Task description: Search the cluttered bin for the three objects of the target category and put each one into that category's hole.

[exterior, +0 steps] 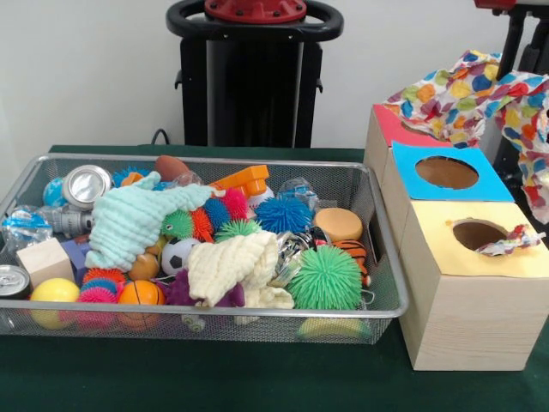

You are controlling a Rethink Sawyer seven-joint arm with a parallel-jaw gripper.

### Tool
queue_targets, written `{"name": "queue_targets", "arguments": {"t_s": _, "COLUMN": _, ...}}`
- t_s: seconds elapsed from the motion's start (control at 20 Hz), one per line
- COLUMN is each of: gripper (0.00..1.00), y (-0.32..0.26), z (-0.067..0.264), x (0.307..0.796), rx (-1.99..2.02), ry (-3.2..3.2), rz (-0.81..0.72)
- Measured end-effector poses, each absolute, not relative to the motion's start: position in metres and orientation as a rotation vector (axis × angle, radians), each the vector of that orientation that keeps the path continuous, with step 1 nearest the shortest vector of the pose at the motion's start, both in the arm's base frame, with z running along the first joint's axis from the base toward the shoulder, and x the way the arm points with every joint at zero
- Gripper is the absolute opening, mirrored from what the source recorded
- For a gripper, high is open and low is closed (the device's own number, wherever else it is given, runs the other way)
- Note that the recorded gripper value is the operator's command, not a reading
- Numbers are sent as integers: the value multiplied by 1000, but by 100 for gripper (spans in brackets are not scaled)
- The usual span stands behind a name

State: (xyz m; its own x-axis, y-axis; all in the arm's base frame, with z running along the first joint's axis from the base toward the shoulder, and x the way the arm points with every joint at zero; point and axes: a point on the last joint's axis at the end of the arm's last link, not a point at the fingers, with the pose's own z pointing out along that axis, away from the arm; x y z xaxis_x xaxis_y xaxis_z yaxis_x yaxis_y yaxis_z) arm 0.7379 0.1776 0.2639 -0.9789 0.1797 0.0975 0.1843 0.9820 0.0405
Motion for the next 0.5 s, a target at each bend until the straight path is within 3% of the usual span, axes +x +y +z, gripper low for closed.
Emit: {"name": "queue_targets", "arguments": {"t_s": 0.5, "gripper": 0, "y": 176, "z": 252, "x": 727, "rx": -277, "ry": -3000, "rz": -68}}
